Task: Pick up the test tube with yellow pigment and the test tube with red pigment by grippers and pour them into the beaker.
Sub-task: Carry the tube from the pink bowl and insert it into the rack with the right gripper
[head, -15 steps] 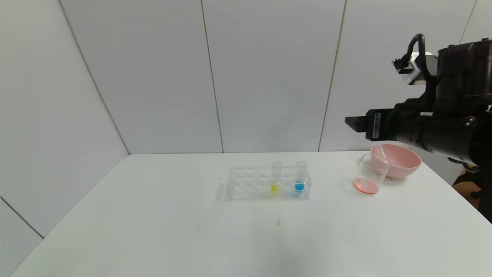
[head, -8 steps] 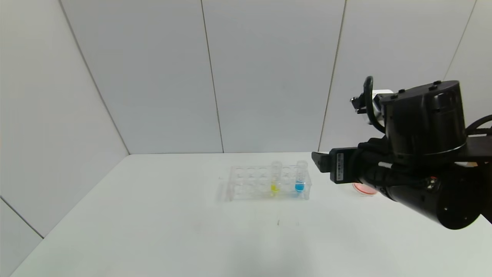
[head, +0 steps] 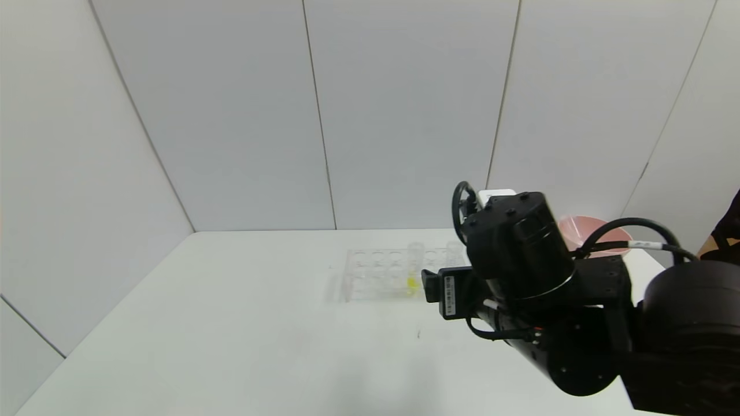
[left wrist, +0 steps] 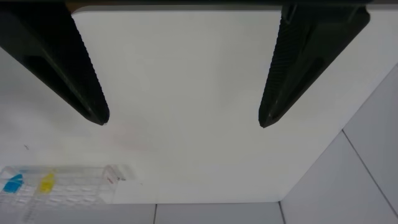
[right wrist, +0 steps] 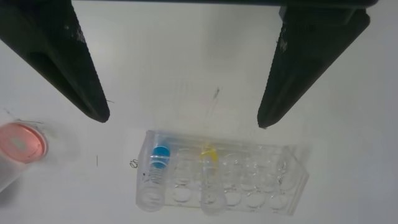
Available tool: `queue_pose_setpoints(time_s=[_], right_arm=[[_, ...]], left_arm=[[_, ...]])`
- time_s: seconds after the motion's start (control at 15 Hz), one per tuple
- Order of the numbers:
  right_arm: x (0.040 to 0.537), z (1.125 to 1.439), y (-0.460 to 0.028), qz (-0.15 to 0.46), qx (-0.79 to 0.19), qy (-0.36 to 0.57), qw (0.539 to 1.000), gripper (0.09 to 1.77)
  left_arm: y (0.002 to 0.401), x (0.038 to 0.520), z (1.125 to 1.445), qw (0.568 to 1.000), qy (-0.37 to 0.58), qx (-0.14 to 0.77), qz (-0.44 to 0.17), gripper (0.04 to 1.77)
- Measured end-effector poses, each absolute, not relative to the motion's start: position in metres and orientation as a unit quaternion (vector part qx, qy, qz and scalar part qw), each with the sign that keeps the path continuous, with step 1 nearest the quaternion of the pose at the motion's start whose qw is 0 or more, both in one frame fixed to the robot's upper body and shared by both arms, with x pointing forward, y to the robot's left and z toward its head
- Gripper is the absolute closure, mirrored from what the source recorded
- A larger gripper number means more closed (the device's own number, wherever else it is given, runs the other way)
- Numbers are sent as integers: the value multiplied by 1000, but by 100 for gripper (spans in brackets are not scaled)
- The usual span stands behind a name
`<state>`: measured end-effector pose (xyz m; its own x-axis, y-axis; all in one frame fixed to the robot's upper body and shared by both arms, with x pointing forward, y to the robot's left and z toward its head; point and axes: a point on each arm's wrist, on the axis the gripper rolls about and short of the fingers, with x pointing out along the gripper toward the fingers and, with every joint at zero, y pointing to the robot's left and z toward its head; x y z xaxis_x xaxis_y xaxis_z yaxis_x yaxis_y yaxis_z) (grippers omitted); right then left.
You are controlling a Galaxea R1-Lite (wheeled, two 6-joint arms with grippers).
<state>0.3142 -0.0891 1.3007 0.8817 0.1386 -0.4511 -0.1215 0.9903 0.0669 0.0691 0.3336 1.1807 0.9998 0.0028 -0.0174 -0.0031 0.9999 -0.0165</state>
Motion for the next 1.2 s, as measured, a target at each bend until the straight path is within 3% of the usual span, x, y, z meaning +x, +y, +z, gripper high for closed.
queue_pose_setpoints(time_s=[0.53, 1.2], right_arm=[[352, 1264, -43, 54, 37, 228, 971, 16], [424, 1222, -20, 19, 45, 203, 978, 15]], left_arm=[[334, 69, 1181, 1000, 9, -8, 1, 9], [334, 69, 1181, 1000, 9, -8, 1, 9]])
